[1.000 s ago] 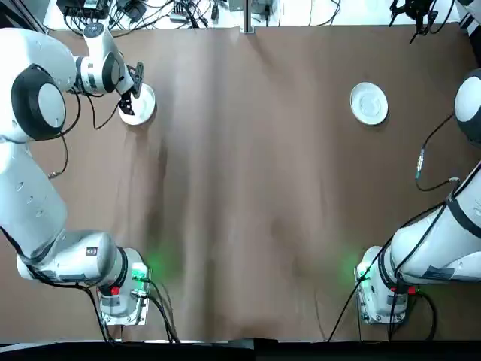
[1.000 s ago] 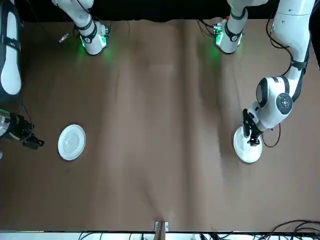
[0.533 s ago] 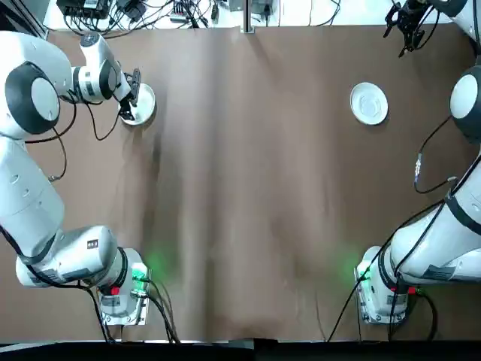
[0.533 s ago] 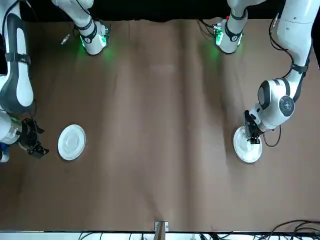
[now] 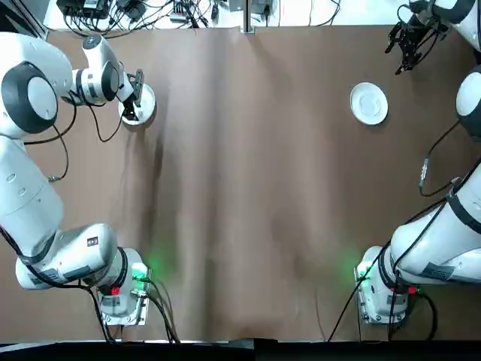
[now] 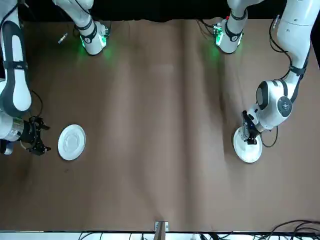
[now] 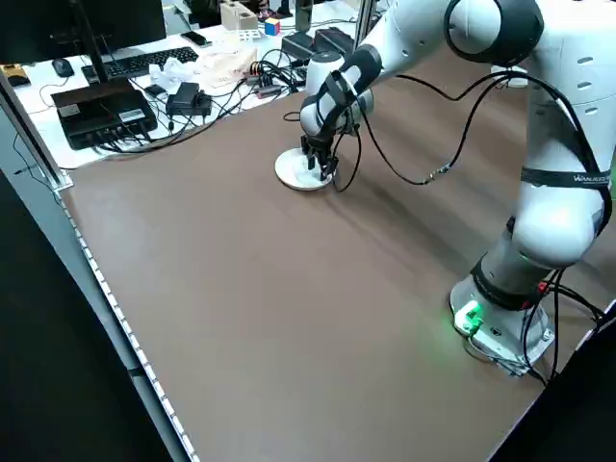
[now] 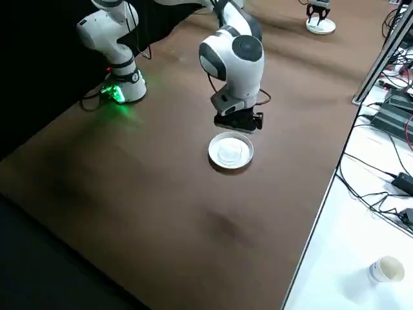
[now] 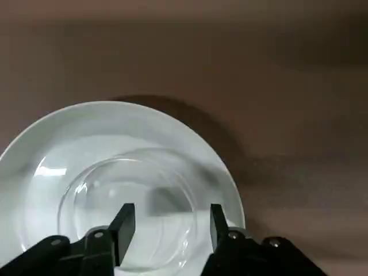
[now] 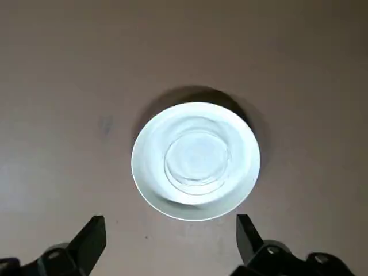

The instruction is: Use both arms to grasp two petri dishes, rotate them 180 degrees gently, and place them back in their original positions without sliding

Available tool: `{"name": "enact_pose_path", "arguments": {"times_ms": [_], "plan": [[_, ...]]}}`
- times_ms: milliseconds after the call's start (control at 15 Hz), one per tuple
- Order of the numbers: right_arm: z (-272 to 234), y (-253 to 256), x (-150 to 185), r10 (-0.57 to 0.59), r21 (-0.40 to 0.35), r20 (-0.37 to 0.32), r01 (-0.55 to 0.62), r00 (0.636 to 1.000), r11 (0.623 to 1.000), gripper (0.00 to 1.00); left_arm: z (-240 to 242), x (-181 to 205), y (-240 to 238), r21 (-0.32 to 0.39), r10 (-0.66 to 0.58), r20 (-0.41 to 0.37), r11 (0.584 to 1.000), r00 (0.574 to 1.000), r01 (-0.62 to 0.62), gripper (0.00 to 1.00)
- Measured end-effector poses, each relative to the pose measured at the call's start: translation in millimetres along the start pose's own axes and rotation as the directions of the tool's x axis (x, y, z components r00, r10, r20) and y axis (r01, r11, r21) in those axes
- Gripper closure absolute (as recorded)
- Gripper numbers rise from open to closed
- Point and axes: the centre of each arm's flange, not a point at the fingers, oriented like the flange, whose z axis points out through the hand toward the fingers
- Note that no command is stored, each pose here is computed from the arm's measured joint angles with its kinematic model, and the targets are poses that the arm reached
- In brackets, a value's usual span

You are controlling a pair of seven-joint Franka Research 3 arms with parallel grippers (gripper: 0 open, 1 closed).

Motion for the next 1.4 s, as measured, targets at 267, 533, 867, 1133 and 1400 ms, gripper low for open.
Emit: {"name": "enact_pose_path", "arguments": {"times_ms": [267, 533, 867, 1133, 1400], "plan": [[30.3, -1.1, -10.4, 0.088, -0.039, 0.001, -0.088, 0.996, 0.995, 0.0, 5.7, 0.3, 3.1, -0.004, 0.0, -0.002, 1.0, 1.0, 0.0, 0.39], [53.4, -4.6, -15.2, 0.128, -0.072, -0.011, -0.129, 0.992, 0.989, 0.0, 7.2, 0.5, 4.5, -0.002, 0.0, -0.002, 1.0, 1.0, 0.0, 0.39], [81.7, -1.6, -18.0, 0.174, -0.066, -0.058, -0.178, 0.983, 0.982, 0.01, 7.0, 0.9, 4.3, 0.0, 0.001, -0.002, 1.0, 1.0, -0.001, 0.43], [88.8, 1.6, -16.0, 0.198, -0.048, -0.068, -0.201, 0.978, 0.978, 0.31, 6.9, 1.0, 4.2, 0.001, 0.001, -0.002, 1.0, 1.0, -0.001, 0.49], [83.3, -5.8, -12.3, 0.191, 0.022, -0.104, -0.19, 0.976, 0.982, 0.55, 6.8, 0.9, 4.1, 0.002, 0.001, -0.002, 1.0, 1.0, -0.001, 0.55]]}}
